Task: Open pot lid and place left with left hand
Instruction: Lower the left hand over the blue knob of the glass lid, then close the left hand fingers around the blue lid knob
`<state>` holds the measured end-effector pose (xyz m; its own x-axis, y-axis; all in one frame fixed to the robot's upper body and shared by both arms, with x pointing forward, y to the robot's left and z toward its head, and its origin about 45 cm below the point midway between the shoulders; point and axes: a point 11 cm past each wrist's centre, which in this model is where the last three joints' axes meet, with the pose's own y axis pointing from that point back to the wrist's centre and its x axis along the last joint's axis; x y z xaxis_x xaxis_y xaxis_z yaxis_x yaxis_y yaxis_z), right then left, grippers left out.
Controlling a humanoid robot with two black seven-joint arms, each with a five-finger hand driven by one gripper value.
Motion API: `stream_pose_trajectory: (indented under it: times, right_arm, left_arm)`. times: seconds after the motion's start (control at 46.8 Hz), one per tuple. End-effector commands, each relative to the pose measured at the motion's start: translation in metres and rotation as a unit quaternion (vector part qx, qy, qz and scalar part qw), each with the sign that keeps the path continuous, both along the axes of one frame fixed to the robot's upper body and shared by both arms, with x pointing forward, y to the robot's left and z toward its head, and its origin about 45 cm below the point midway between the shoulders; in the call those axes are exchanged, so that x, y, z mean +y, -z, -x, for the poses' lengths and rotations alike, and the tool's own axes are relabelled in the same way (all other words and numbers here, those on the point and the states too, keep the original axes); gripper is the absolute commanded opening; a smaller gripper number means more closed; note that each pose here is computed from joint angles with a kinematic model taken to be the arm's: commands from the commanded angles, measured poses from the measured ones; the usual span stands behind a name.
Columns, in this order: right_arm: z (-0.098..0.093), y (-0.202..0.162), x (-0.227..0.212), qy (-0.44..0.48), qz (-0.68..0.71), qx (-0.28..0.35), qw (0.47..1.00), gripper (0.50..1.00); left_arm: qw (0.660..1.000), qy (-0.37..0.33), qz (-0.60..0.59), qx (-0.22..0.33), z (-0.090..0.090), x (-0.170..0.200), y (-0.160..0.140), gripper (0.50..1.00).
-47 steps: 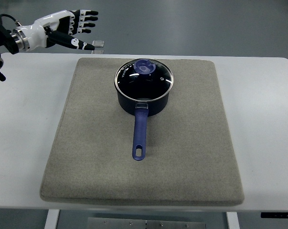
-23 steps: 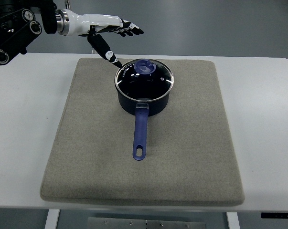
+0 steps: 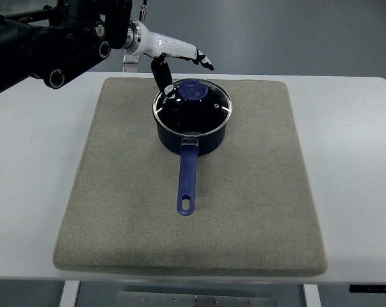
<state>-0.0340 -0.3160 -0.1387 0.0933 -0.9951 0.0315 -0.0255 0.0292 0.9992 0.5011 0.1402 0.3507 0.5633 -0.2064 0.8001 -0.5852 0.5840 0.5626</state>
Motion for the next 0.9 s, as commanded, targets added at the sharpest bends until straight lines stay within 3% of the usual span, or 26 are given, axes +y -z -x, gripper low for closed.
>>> stream_pose_trajectory:
  times: [0.0, 0.107, 0.278, 0.384, 0.598, 0.662, 0.705, 0.811, 0.875]
  right_arm:
    - [0.0003, 0.0, 0.0002, 0.0, 0.0, 0.0, 1.0, 0.917]
    - [0.0002, 0.0, -0.0004, 0.0, 0.0, 0.0, 1.0, 0.917]
    - [0.0002, 0.0, -0.0004, 0.0, 0.0, 0.0, 1.0, 0.917]
    - [0.0002, 0.0, -0.0004, 0.0, 0.0, 0.0, 1.0, 0.917]
    - [0.0002, 0.0, -0.0005, 0.0, 0.001, 0.0, 1.0, 0.917]
    - [0.0002, 0.0, -0.0004, 0.0, 0.0, 0.0, 1.0, 0.917]
    - [0.0002, 0.0, -0.0004, 0.0, 0.0, 0.0, 1.0, 0.917]
    - [0.0002, 0.0, -0.0004, 0.0, 0.0, 0.0, 1.0, 0.917]
    - [0.0002, 0.0, -0.0004, 0.0, 0.0, 0.0, 1.0, 0.917]
  left_arm:
    - [1.0, 0.003, -0.001, 0.001, 0.0007, -0.0037, 0.0012, 0.922]
    - [1.0, 0.009, -0.005, 0.002, 0.0022, -0.0078, 0.0044, 0.864]
    - [1.0, 0.012, -0.015, 0.005, 0.0034, -0.0093, 0.0097, 0.853]
    - [1.0, 0.012, -0.014, 0.002, 0.003, -0.0093, 0.0094, 0.814]
    - [1.0, 0.013, -0.014, 0.0, 0.0029, -0.0103, 0.0088, 0.632]
    - [1.0, 0.013, -0.014, -0.001, 0.0028, -0.0105, 0.008, 0.609]
    - [1.0, 0.012, -0.014, -0.001, 0.0026, -0.0097, 0.0078, 0.559]
    - [1.0, 0.012, -0.011, -0.008, 0.0016, -0.0104, 0.0057, 0.544]
    - [1.0, 0.013, -0.01, -0.013, 0.001, -0.0111, 0.0029, 0.5]
